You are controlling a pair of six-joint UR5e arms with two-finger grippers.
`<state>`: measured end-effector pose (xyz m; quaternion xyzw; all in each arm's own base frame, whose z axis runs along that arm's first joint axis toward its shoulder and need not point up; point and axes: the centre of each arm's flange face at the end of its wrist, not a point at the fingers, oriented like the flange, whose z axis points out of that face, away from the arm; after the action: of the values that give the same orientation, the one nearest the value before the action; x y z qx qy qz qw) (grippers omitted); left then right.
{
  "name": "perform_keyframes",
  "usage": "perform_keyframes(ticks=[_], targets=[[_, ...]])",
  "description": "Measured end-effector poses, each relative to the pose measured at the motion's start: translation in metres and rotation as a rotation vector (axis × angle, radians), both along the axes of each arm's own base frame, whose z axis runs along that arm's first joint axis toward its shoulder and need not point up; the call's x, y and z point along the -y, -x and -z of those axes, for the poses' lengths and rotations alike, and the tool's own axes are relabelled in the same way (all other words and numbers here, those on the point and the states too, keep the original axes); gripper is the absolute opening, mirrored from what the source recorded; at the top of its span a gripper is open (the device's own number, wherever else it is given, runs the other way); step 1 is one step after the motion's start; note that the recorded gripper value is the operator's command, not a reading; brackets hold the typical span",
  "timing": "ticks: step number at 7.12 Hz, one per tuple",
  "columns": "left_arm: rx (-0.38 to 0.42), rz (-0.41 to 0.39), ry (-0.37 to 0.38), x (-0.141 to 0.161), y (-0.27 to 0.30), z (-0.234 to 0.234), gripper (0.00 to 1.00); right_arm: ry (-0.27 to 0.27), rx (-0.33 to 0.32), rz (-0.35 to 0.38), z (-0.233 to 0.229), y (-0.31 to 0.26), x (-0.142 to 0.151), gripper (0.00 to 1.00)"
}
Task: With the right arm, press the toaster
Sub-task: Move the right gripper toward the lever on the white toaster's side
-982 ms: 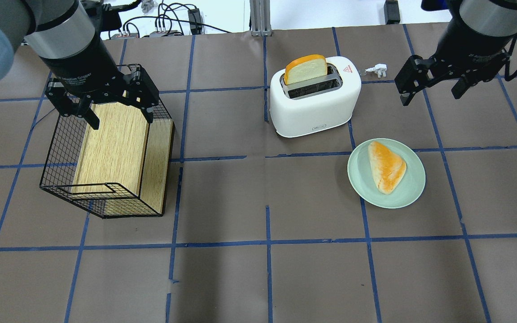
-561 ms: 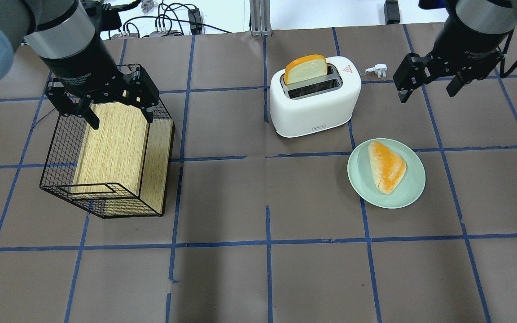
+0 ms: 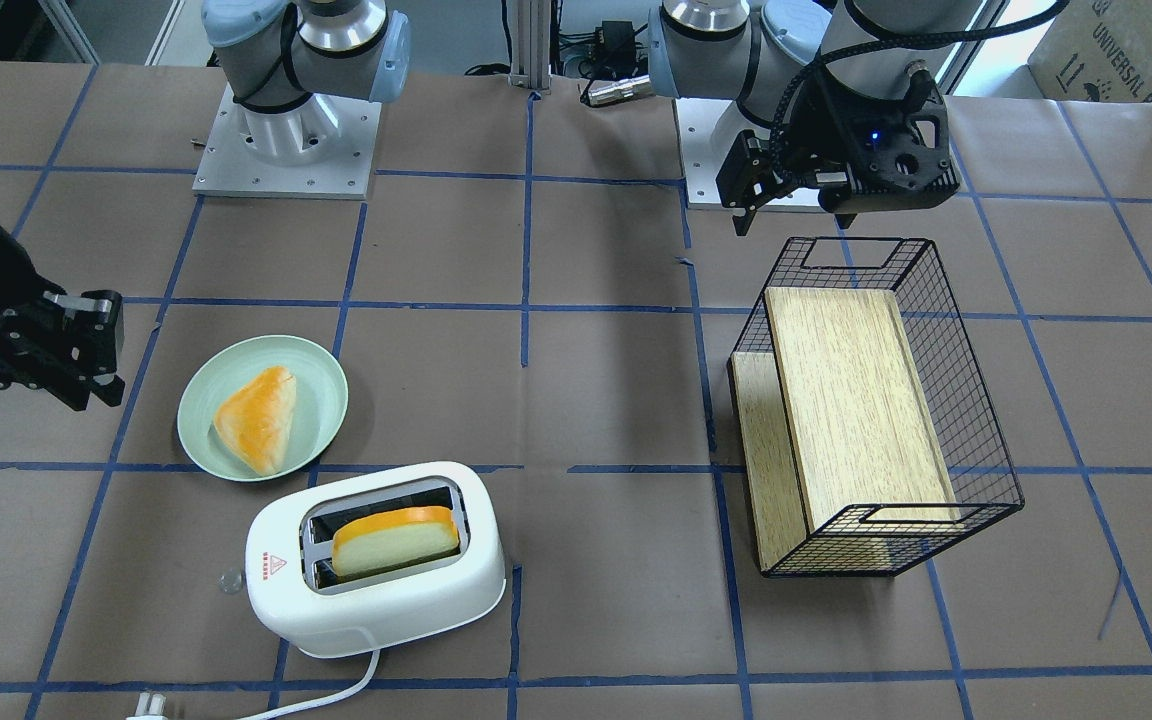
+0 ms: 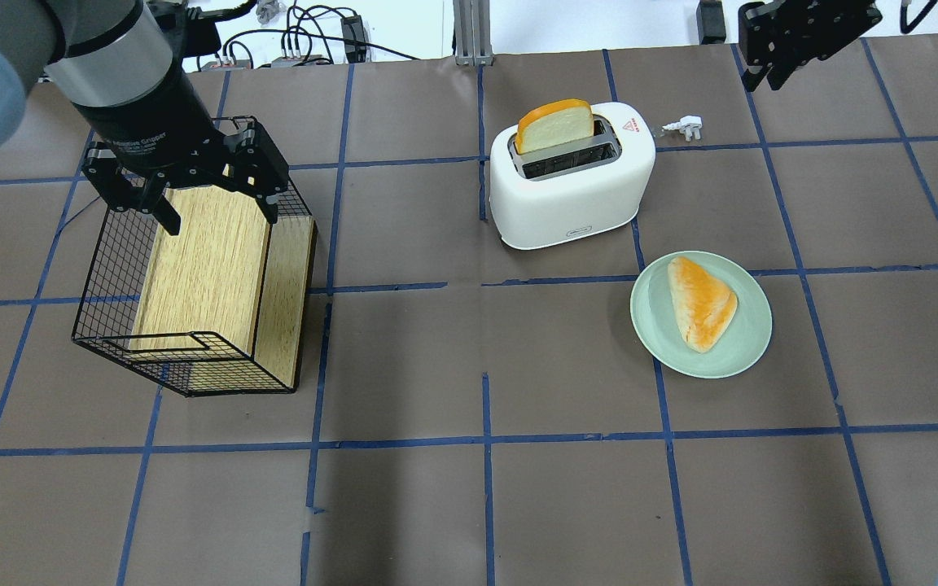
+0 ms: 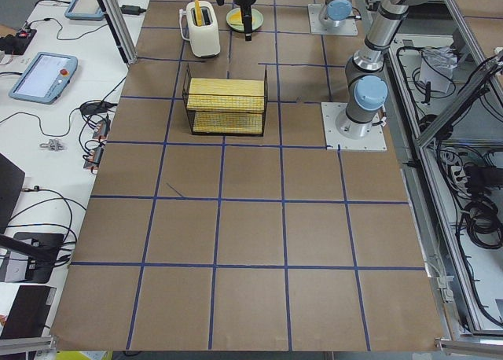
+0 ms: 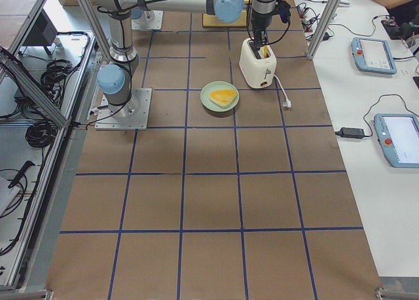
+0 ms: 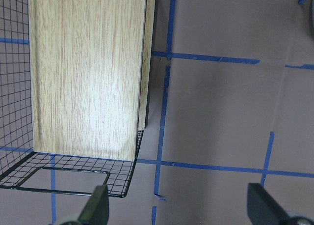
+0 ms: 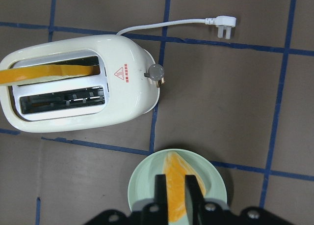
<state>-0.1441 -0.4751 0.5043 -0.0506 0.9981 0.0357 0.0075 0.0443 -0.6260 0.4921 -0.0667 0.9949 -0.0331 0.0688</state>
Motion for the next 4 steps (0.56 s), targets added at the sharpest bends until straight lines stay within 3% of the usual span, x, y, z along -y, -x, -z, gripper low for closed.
perform_keyframes(ticks=[2, 4], targets=[[0.000, 0.000, -0.001, 0.000, 0.000, 0.000, 1.00, -0.032, 0.130, -0.029, 0.038, 0.005, 0.033, 0.02], [0.000, 0.000, -0.002, 0.000, 0.000, 0.001, 1.00, -0.053, 0.209, -0.052, 0.072, 0.006, 0.055, 0.02]])
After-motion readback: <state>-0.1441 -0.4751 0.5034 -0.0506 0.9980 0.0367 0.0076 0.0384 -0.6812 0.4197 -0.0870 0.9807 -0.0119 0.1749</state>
